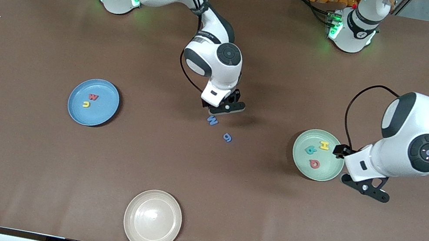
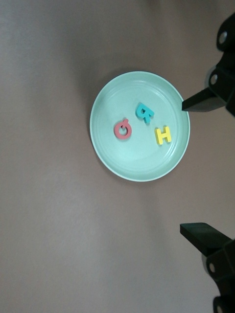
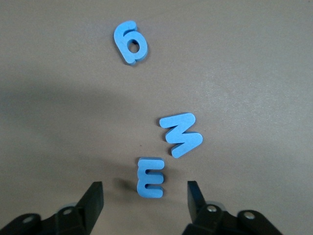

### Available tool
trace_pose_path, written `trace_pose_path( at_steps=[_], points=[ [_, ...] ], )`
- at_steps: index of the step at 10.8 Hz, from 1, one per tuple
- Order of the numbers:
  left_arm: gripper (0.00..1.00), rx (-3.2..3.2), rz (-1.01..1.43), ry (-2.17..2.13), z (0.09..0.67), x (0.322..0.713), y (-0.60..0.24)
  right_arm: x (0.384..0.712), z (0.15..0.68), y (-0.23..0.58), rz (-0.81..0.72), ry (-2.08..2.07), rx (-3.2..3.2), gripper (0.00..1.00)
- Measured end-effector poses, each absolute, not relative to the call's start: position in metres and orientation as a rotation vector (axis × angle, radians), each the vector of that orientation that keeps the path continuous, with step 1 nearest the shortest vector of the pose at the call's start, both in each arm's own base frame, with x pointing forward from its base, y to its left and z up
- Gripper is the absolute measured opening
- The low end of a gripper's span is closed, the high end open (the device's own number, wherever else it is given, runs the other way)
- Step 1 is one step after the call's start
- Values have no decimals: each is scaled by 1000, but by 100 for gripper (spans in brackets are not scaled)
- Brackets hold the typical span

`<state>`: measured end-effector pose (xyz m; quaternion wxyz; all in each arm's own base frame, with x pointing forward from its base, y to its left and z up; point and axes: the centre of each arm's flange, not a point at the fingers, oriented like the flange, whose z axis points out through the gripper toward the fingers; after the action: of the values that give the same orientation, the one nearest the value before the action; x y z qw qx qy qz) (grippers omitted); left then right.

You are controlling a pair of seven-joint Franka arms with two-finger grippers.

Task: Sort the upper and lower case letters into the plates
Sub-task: 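Release the R while the right gripper grasps the blue E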

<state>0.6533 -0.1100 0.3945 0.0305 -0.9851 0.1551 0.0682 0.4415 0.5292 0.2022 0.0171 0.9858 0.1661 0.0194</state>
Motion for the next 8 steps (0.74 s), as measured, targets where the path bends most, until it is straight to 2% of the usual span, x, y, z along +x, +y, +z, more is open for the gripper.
trace_pose_path(
  at_steps=[1, 8],
  points=[
    [100, -3037, 195, 474, 400, 654, -109, 442, 201, 528, 58, 493, 3067, 67],
    [100, -3052, 160, 406, 412, 661, -85, 441, 181, 528, 35, 478, 3072, 57]
  ],
)
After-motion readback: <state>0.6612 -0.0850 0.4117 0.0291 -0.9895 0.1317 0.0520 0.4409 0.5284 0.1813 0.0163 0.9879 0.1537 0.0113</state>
